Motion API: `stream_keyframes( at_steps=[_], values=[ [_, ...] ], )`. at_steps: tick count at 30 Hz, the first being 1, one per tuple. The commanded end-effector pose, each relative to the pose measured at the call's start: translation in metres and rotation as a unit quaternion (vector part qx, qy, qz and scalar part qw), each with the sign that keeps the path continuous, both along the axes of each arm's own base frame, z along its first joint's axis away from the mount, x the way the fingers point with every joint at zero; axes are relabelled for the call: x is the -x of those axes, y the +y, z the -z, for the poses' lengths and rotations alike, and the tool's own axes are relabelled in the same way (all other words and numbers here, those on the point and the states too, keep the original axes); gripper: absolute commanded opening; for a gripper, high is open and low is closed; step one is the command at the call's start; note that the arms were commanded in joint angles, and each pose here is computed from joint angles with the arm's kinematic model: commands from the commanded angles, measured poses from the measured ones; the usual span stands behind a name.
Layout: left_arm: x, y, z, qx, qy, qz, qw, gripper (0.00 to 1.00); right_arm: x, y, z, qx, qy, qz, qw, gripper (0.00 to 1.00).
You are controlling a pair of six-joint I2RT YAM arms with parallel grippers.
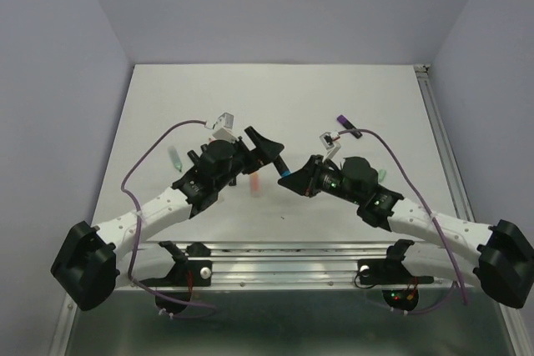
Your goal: Open the pen caps
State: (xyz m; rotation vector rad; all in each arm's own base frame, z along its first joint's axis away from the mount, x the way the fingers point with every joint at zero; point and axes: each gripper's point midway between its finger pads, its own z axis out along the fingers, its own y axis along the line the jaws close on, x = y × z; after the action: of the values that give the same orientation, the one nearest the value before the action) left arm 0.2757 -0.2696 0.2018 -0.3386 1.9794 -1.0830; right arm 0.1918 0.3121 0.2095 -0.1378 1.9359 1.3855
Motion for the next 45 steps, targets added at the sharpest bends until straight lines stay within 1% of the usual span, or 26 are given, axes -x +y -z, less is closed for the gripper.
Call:
stream_keyframes(
  at_steps=[1, 3, 5, 6, 7, 8, 10, 11, 12, 13, 17, 18, 20, 22, 26, 29, 30, 31, 33, 35, 38, 39, 41, 42, 44, 45],
  values=[
    [0.014, -0.015, -0.049, 0.092, -0.059, 0.031, 0.993, 0.99, -0.012, 0.012, -0.062, -0.087, -0.049, 0.005, 0.995, 0.01],
    [0.017, -0.018, -0.053, 0.104, -0.071, 0.036, 0.991, 0.99, -0.009, 0.014, -0.069, -0.108, -0.053, -0.006, 0.993, 0.01],
    [0.025, -0.023, -0.056, 0.117, -0.074, 0.057, 0.989, 0.97, -0.007, 0.016, -0.07, -0.121, -0.045, -0.012, 0.992, 0.01],
    [0.028, -0.024, -0.059, 0.126, -0.083, 0.064, 0.986, 0.93, -0.005, 0.018, -0.072, -0.125, -0.044, -0.02, 0.991, 0.01],
    [0.029, -0.025, -0.061, 0.131, -0.087, 0.066, 0.985, 0.92, -0.005, 0.018, -0.073, -0.129, -0.038, -0.02, 0.991, 0.01],
    [0.032, -0.027, -0.065, 0.139, -0.095, 0.073, 0.983, 0.9, -0.006, 0.019, -0.073, -0.131, -0.037, -0.019, 0.99, 0.01],
    [0.035, -0.028, -0.068, 0.144, -0.1, 0.081, 0.981, 0.82, -0.007, 0.019, -0.075, -0.134, -0.032, -0.016, 0.99, 0.01],
    [0.036, -0.028, -0.07, 0.146, -0.103, 0.082, 0.981, 0.74, -0.006, 0.02, -0.076, -0.137, -0.03, -0.018, 0.99, 0.01],
    [0.036, -0.028, -0.07, 0.147, -0.103, 0.082, 0.98, 0.73, -0.006, 0.02, -0.076, -0.138, -0.028, -0.018, 0.99, 0.01],
    [0.037, -0.027, -0.073, 0.152, -0.108, 0.082, 0.979, 0.65, -0.004, 0.019, -0.078, -0.141, -0.027, -0.02, 0.989, 0.01],
    [0.041, -0.021, -0.082, 0.165, -0.121, 0.077, 0.976, 0.54, 0.0, 0.017, -0.081, -0.146, -0.025, -0.024, 0.989, 0.01],
    [0.041, -0.02, -0.082, 0.164, -0.123, 0.077, 0.976, 0.45, -0.001, 0.016, -0.079, -0.143, -0.019, -0.022, 0.989, 0.01],
    [0.042, -0.022, -0.082, 0.16, -0.127, 0.085, 0.975, 0.37, -0.001, 0.016, -0.079, -0.143, -0.017, -0.021, 0.989, 0.01],
    [0.046, -0.027, -0.083, 0.157, -0.129, 0.101, 0.974, 0.35, -0.003, 0.015, -0.079, -0.143, -0.018, -0.013, 0.99, 0.01],
    [0.047, -0.031, -0.083, 0.154, -0.127, 0.114, 0.973, 0.35, -0.008, 0.015, -0.084, -0.151, -0.021, -0.003, 0.988, 0.01],
    [0.049, -0.033, -0.086, 0.156, -0.13, 0.121, 0.972, 0.2, -0.012, 0.017, -0.085, -0.15, -0.016, 0.003, 0.988, 0.01],
    [0.05, -0.033, -0.087, 0.157, -0.131, 0.122, 0.971, 0.02, -0.012, 0.017, -0.085, -0.153, -0.016, 0.004, 0.988, 0.01],
    [0.051, -0.032, -0.087, 0.157, -0.132, 0.125, 0.971, 0.0, -0.013, 0.017, -0.084, -0.152, -0.015, 0.005, 0.988, 0.01],
    [0.052, -0.031, -0.088, 0.158, -0.143, 0.124, 0.969, 0.0, -0.014, 0.018, -0.083, -0.15, -0.015, 0.006, 0.989, 0.01],
    [0.046, -0.024, -0.092, 0.161, -0.15, 0.098, 0.971, 0.0, -0.013, 0.02, -0.08, -0.145, -0.016, 0.0, 0.989, 0.01],
    [0.022, -0.005, -0.096, 0.132, -0.18, 0.04, 0.974, 0.0, 0.001, 0.026, -0.074, -0.132, -0.014, -0.046, 0.99, 0.01],
    [0.013, 0.001, -0.103, 0.123, -0.19, 0.028, 0.974, 0.0, 0.015, 0.029, -0.071, -0.127, -0.013, -0.085, 0.988, 0.01],
    [-0.011, 0.018, -0.108, 0.095, -0.207, -0.003, 0.974, 0.0, 0.031, 0.031, -0.064, -0.12, -0.011, -0.132, 0.984, 0.01],
    [-0.017, 0.021, -0.12, 0.089, -0.217, -0.007, 0.972, 0.0, 0.047, 0.032, -0.066, -0.126, -0.019, -0.179, 0.976, 0.01],
    [-0.037, 0.03, -0.121, 0.064, -0.218, -0.028, 0.973, 0.0, 0.063, 0.03, -0.057, -0.127, -0.009, -0.214, 0.968, 0.01],
    [-0.044, 0.032, -0.132, 0.058, -0.221, -0.035, 0.973, 0.0, 0.074, 0.029, -0.055, -0.124, -0.013, -0.243, 0.962, 0.01]
  ],
)
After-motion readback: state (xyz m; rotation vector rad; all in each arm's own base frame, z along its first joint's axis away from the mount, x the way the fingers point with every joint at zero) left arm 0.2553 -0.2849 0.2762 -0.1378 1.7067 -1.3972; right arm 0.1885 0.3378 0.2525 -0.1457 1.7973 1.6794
